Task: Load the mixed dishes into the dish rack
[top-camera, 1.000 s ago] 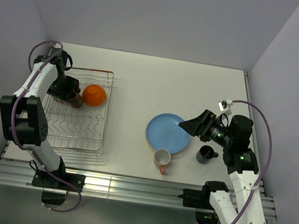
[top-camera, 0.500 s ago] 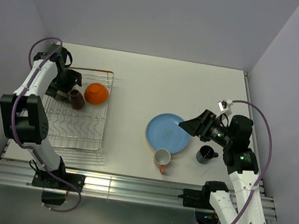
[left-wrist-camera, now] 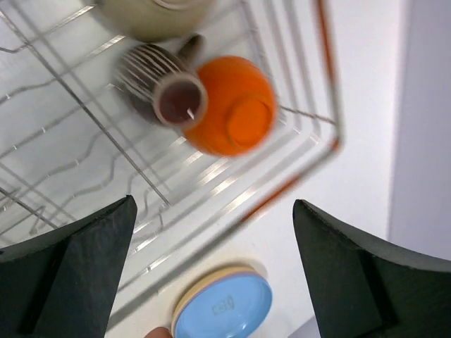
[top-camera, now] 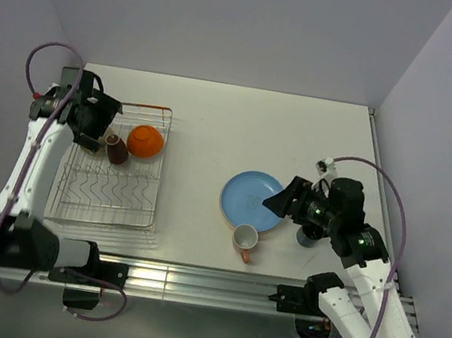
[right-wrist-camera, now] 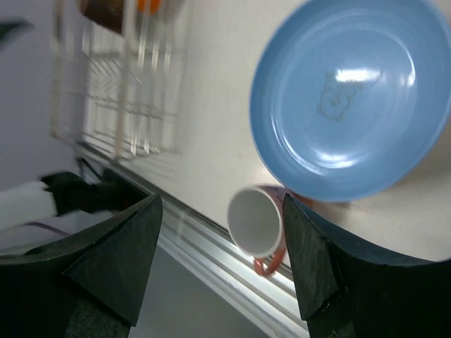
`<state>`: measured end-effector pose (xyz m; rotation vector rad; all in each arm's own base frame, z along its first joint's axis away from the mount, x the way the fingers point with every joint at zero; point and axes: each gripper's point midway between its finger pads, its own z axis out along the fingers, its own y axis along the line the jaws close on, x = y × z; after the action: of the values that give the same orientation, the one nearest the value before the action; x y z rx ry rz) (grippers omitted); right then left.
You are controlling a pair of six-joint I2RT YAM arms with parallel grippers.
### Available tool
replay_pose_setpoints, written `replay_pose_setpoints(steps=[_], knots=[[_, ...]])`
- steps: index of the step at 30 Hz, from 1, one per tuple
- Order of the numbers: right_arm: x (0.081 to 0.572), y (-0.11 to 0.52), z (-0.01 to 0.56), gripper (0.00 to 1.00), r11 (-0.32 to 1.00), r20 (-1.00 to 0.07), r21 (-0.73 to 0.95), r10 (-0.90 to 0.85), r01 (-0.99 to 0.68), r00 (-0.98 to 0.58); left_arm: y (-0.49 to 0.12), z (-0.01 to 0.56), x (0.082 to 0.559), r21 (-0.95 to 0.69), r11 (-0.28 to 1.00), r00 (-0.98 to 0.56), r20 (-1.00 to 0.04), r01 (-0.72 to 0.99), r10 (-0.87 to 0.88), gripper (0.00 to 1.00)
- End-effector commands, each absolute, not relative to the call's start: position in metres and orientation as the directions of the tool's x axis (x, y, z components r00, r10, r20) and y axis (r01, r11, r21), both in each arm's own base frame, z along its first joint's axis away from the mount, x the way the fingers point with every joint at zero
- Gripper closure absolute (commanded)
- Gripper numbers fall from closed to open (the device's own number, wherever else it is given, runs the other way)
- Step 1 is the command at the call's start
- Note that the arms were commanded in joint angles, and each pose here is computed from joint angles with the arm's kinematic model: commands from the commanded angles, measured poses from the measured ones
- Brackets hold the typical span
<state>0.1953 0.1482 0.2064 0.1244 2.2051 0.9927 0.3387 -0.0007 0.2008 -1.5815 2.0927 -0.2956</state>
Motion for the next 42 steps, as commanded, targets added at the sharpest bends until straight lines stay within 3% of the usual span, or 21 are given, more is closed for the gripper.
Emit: replay_pose_setpoints(steps=[1,4,15,28,31,34,35,36,37,42], knots=[[0.191,0.136,0.195,0.24,0.826,-0.62,0.548,0.3,-0.127,-0.725,-0.025,0.264,0.322,-0.625,0.416,-0.204,-0.384,-0.66,-0.901,0.06],[0.176,0.134,0.184,0.27,0.866,-0.614,0.494,0.284,-0.077,-0.737,-0.07,0.279,0.301,-0.683,0.502,-0.29,-0.41,-0.531,-0.865,0.12],[0.136,0.169,0.123,0.34,0.92,-0.519,0.385,0.149,-0.075,-0.841,-0.183,0.248,0.247,-0.687,0.668,-0.608,-0.409,-0.286,-0.681,0.12],[0.143,0.169,0.075,0.37,0.977,-0.522,0.209,0.08,-0.036,-0.849,-0.233,0.264,0.22,-0.693,0.707,-0.686,-0.445,-0.144,-0.576,0.11],[0.147,0.176,0.066,0.45,0.978,-0.518,0.203,0.071,-0.042,-0.852,-0.237,0.263,0.218,-0.69,0.712,-0.693,-0.449,-0.131,-0.564,0.11],[0.153,0.184,0.065,0.63,0.977,-0.525,0.206,0.07,-0.048,-0.848,-0.238,0.256,0.213,-0.664,0.738,-0.707,-0.464,-0.12,-0.533,0.11],[0.156,0.185,0.067,0.84,0.976,-0.537,0.211,0.072,-0.051,-0.841,-0.238,0.252,0.212,-0.655,0.747,-0.712,-0.468,-0.118,-0.523,0.11],[0.158,0.188,0.073,0.96,0.971,-0.548,0.231,0.082,-0.057,-0.832,-0.237,0.249,0.211,-0.649,0.752,-0.716,-0.469,-0.119,-0.517,0.09],[0.159,0.19,0.078,1.0,0.968,-0.555,0.244,0.087,-0.062,-0.827,-0.238,0.245,0.209,-0.646,0.755,-0.725,-0.465,-0.115,-0.508,0.08],[0.156,0.214,0.152,1.0,0.88,-0.595,0.448,0.16,-0.16,-0.788,-0.242,0.257,0.201,-0.647,0.762,-0.749,-0.515,0.021,-0.417,0.03]])
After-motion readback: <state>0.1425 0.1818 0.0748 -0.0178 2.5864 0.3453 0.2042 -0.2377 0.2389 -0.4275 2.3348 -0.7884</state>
